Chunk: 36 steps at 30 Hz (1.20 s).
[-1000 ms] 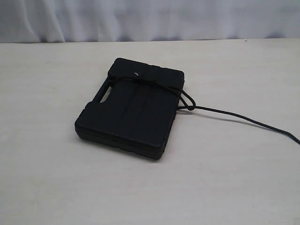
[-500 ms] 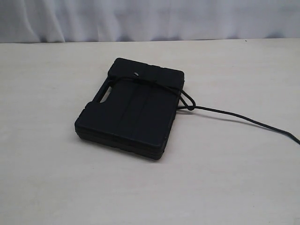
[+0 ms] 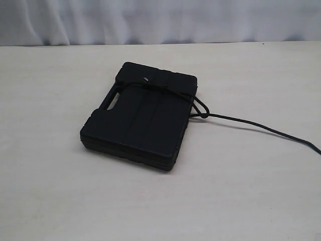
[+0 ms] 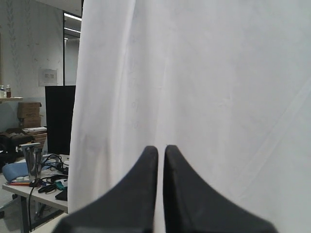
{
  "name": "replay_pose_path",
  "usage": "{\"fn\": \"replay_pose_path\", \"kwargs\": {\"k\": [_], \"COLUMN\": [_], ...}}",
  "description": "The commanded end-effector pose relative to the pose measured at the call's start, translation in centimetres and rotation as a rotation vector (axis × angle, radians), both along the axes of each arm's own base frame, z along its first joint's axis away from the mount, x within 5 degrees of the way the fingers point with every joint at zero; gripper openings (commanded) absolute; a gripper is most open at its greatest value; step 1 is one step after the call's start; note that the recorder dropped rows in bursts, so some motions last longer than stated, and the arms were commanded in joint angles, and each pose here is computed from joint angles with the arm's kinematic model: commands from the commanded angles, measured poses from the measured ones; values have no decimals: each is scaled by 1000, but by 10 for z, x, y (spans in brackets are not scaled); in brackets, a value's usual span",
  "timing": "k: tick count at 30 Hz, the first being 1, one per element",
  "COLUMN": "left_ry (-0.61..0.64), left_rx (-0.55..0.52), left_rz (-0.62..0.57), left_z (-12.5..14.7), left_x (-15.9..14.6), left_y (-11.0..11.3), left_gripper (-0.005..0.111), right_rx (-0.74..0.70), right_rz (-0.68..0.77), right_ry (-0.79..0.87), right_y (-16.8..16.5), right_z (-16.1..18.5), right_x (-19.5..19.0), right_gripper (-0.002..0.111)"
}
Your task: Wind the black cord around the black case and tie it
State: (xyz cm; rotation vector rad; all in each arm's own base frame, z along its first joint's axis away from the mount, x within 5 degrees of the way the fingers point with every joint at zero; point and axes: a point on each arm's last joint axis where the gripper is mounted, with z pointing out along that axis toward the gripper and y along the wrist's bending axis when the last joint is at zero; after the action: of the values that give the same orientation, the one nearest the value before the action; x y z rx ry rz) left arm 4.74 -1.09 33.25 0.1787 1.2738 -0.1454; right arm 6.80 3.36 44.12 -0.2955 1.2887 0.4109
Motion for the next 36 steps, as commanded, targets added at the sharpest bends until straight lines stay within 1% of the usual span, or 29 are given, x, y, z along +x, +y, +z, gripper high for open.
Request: {"fn": "replay_pose_path", "kwargs": {"k": [1, 2, 4, 6, 12, 14, 16, 18, 21, 24, 26, 32, 36], "left_ry": [12, 15, 27, 53, 144, 176, 147, 194, 205, 224, 258, 357, 451], "left_rx": [14, 38, 49, 69, 137, 140, 130, 131, 113, 69, 54, 64, 101], "left_rz": [113, 155, 208, 254, 274, 272, 273, 269, 265, 257, 253, 251, 257], "left_z": [-30, -42, -60, -73, -105, -116, -116, -120, -121, -122, -125, -134, -143], "left_x": [-1, -4, -6, -2, 6, 8, 8, 9, 9, 9, 9, 9, 8], "left_y": [6, 7, 10, 12, 12, 12, 12, 12, 12, 12, 12, 12, 13], "left_gripper": [0, 0, 0, 0, 0, 0, 0, 0, 0, 0, 0, 0, 0], "right_rx": [3, 3, 3, 3, 4, 4, 4, 4, 3, 3, 3, 3, 3], "right_rz": [3, 3, 3, 3, 3, 3, 3, 3, 3, 3, 3, 3, 3], "right_ry": [9, 9, 9, 9, 7, 7, 7, 7, 8, 8, 8, 8, 8], "right_y": [0, 0, 0, 0, 0, 0, 0, 0, 0, 0, 0, 0, 0], "right_z": [-2, -2, -2, -2, -2, -2, -2, -2, -2, -2, -2, -2, -2], "right_x": [-1, -1, -1, -1, -1, -1, -1, -1, -1, -1, -1, -1, -1], "right_gripper": [4, 4, 4, 4, 4, 4, 4, 4, 4, 4, 4, 4, 4]}}
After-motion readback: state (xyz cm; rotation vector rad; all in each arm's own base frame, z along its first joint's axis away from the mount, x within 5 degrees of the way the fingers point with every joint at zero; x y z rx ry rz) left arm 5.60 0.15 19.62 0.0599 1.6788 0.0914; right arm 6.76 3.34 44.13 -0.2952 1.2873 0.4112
